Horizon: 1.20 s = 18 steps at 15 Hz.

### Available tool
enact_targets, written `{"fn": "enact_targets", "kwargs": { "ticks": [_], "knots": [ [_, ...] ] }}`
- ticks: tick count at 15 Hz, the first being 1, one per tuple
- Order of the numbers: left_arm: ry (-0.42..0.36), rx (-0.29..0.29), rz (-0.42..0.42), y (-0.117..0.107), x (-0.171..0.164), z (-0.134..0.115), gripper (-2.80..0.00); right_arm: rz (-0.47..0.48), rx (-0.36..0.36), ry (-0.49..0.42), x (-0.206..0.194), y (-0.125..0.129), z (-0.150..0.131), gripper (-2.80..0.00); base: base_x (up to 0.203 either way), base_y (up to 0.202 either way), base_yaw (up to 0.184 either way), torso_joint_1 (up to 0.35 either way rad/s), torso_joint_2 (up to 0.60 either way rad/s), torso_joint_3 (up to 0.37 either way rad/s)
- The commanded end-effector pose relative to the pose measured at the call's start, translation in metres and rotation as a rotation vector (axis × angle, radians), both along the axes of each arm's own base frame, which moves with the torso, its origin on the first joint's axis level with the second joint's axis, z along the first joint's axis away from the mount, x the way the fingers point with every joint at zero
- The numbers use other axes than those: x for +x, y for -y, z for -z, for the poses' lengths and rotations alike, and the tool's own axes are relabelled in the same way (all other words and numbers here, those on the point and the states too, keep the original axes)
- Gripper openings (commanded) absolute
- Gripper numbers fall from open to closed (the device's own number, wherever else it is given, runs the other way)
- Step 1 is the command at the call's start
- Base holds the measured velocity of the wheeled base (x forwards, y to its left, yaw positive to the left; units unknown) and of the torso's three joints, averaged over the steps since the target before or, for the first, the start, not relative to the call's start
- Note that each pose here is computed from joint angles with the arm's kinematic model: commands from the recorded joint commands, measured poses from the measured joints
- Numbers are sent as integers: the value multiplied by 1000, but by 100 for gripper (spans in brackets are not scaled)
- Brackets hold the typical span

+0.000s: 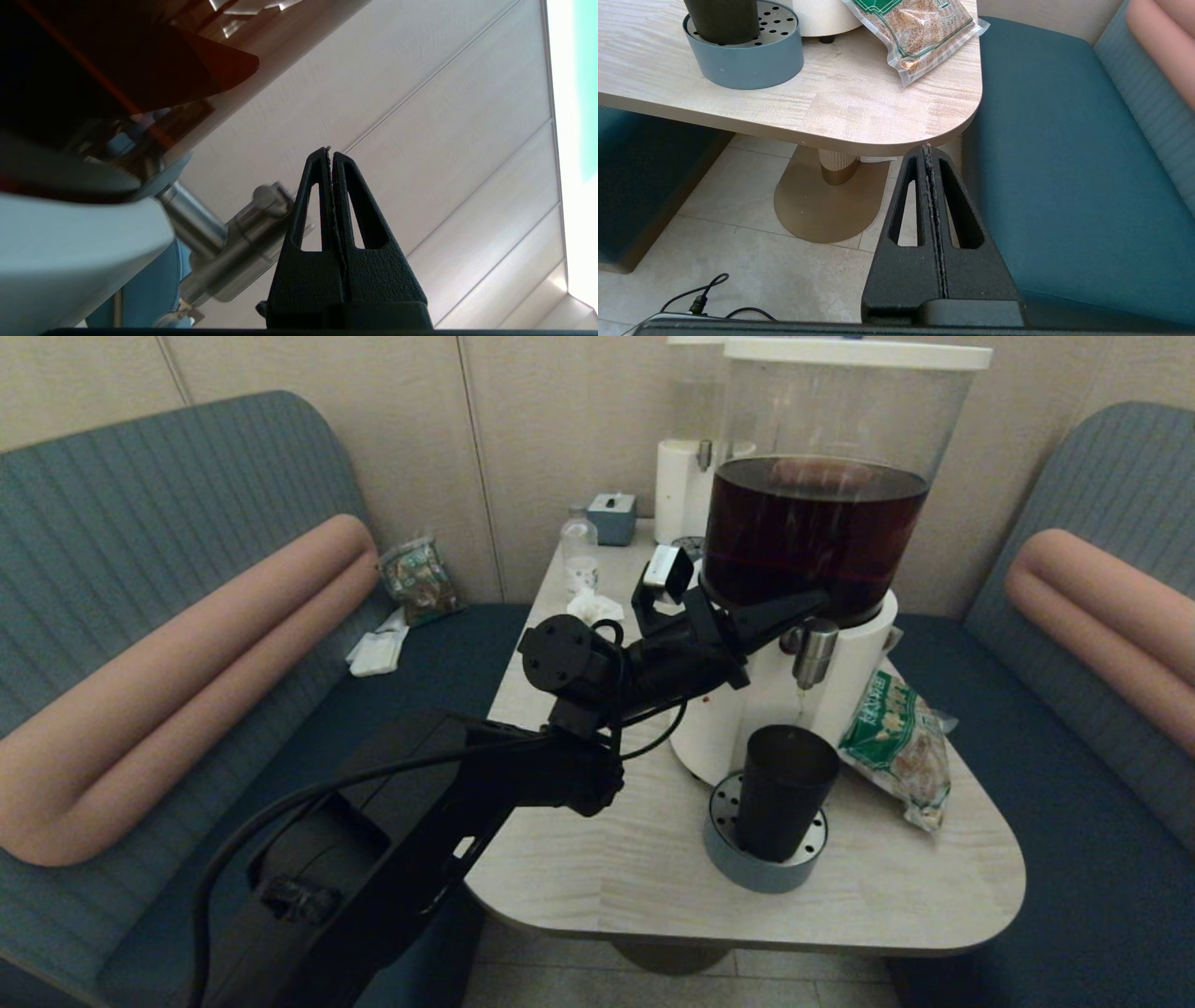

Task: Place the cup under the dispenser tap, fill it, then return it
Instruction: Turn off the faucet

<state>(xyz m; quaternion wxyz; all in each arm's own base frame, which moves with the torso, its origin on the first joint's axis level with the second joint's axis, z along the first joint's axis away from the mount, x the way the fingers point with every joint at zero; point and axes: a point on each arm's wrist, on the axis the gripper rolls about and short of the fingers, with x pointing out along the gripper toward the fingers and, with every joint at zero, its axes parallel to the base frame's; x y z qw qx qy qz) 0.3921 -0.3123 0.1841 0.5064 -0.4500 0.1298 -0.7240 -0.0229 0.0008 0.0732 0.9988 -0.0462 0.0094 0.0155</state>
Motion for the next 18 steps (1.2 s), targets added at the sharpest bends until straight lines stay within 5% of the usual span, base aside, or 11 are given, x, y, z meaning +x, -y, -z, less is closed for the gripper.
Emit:
{"fn": "enact_targets", "kwargs": {
  "ticks": [1,18],
  "knots": [
    [-9,6,7,1,1,6,-280,-1,-1,-1,0,0,0,-280,0,0,0,0,0,0],
    [28,49,22,13,0,27,-280,-1,-1,-3,0,0,0,-280,0,0,0,0,0,0]
  ]
}}
